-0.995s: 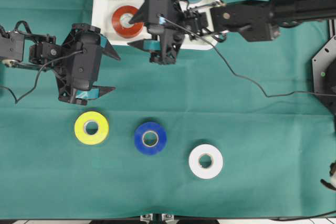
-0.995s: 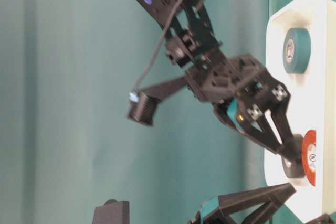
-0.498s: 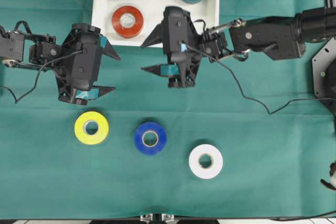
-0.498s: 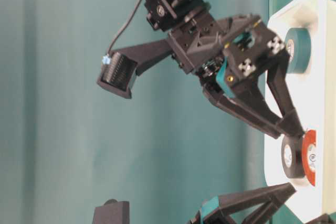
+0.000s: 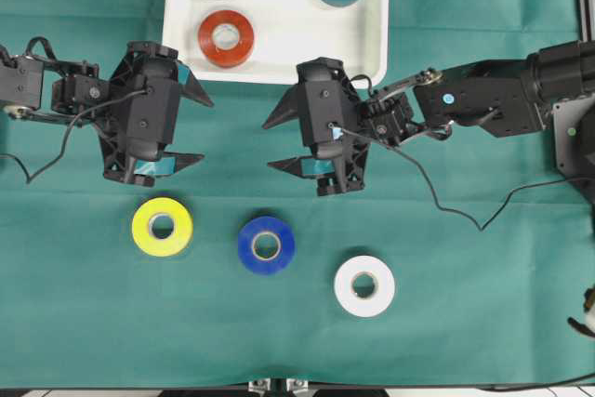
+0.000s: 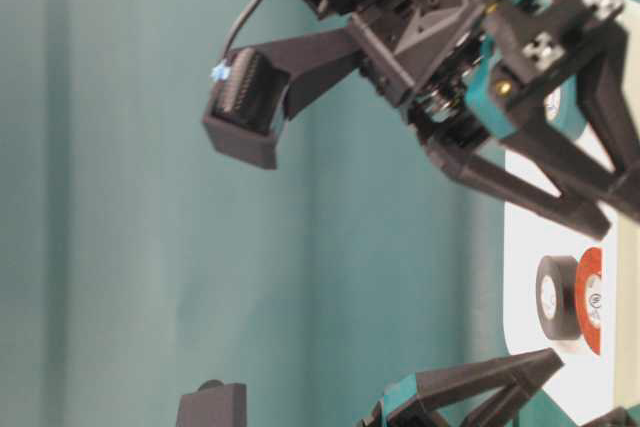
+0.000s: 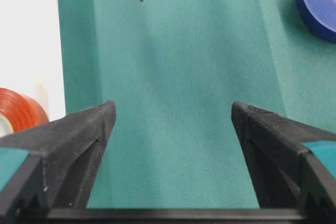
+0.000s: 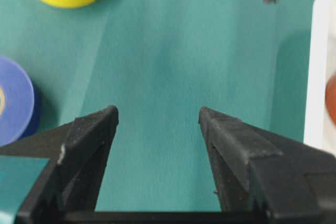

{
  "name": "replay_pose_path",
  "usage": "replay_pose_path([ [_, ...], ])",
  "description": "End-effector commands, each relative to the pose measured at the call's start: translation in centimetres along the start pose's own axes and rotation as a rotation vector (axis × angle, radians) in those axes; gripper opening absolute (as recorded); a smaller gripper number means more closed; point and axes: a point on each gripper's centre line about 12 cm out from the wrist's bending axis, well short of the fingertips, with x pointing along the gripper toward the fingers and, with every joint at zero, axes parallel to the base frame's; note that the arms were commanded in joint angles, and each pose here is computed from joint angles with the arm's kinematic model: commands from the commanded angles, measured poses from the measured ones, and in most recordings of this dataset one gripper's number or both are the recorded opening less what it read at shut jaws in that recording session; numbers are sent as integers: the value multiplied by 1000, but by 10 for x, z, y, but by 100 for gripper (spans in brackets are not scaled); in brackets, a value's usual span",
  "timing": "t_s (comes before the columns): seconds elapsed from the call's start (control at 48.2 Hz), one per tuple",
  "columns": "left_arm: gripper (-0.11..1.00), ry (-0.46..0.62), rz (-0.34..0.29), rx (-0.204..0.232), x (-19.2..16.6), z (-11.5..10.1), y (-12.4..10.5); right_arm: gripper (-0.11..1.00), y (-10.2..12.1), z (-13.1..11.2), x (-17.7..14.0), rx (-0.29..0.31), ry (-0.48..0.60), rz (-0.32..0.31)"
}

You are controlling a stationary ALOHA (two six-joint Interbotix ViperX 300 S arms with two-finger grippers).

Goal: Put the tape alternately from left to right into the white case.
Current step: 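Withdraw the right gripper down and right, away from the tray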

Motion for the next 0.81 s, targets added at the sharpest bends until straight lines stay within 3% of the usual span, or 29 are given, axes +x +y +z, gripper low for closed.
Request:
replay_pose_path([
  [0.0,70,-24,4,0,-5,4,0,70,4,9,-8,-2,-31,8],
  [0.456,70,-23,4,-4,-4,4,0,70,8,-10,-9,1,16,15],
  [0.788,70,-23,4,-2,-4,5,0,70,8,-11,-9,2,17,15],
])
